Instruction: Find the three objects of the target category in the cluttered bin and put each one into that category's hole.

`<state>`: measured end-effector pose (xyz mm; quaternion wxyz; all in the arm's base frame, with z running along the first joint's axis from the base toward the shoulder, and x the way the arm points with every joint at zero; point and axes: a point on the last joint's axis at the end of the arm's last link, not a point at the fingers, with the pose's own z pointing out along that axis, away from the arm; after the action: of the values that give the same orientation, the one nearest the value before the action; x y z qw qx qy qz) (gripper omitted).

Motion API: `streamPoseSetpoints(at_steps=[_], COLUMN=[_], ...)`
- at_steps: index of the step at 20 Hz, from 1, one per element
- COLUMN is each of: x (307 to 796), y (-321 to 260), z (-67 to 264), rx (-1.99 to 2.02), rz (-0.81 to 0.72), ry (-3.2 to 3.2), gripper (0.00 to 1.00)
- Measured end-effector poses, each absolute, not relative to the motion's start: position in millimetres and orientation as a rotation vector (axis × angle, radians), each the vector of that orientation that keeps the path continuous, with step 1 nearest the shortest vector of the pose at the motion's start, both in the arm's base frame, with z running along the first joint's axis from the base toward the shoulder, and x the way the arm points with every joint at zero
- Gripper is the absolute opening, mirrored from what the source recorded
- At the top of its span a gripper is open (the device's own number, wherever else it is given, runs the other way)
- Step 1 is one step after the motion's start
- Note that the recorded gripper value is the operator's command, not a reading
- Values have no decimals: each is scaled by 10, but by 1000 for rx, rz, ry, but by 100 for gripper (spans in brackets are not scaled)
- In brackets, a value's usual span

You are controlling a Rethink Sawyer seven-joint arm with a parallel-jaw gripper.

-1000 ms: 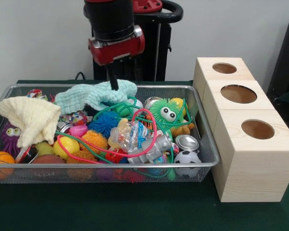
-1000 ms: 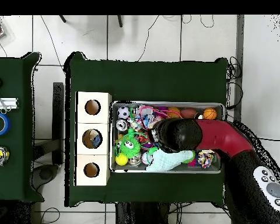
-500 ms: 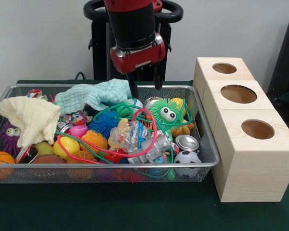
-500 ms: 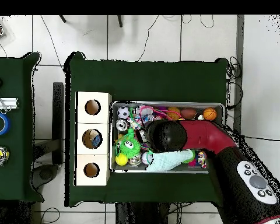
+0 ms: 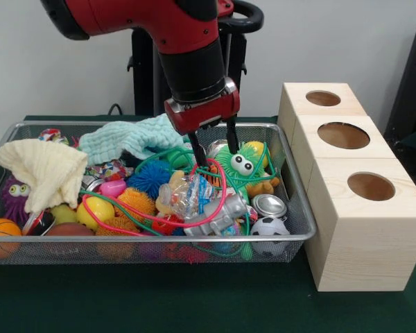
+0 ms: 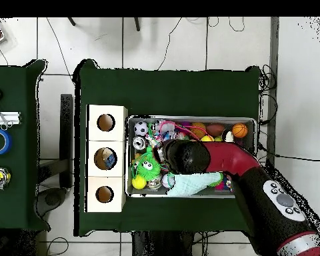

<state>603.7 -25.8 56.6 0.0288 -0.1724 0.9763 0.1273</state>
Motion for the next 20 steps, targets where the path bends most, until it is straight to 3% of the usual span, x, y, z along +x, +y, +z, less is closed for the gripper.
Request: streamPoseSetpoints(at_steps=[7, 20], x=[6087, 6189], y=[-340, -392], z=[303, 121], rx=[-489, -494], rz=[406, 463], ry=[3046, 3147], gripper=[100, 100])
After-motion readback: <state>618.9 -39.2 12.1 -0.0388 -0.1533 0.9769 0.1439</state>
